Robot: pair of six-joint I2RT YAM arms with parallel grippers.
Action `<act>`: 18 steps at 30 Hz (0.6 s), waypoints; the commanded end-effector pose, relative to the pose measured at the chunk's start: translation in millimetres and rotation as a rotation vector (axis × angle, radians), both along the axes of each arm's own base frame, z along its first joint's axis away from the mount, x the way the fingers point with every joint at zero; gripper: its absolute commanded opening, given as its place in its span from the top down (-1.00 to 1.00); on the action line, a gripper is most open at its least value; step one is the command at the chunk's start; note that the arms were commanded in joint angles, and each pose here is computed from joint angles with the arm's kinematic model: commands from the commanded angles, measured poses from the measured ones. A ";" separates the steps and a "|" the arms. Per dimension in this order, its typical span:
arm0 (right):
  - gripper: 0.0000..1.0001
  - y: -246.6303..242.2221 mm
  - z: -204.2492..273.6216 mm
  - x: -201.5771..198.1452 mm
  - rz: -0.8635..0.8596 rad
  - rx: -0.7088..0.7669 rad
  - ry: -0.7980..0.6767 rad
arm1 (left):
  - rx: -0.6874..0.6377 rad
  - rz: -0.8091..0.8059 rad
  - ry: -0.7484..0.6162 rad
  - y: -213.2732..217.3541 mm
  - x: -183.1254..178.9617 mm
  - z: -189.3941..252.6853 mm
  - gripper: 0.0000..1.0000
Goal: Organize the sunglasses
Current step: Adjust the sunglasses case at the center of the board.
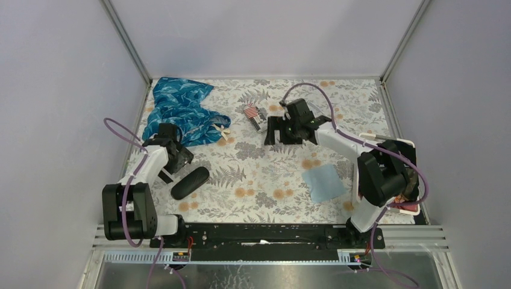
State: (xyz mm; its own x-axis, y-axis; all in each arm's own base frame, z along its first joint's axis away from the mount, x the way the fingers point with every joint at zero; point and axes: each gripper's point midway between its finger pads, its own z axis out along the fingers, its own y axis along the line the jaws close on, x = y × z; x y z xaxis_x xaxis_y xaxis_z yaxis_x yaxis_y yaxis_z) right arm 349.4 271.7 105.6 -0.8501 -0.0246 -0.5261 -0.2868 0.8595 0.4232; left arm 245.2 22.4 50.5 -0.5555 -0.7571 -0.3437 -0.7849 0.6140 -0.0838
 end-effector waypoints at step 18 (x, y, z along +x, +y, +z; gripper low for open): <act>-0.99 -55.8 -14.5 -94.9 -0.034 -0.033 0.104 | -0.264 -0.359 -0.107 -124.3 -41.1 -4.9 -0.97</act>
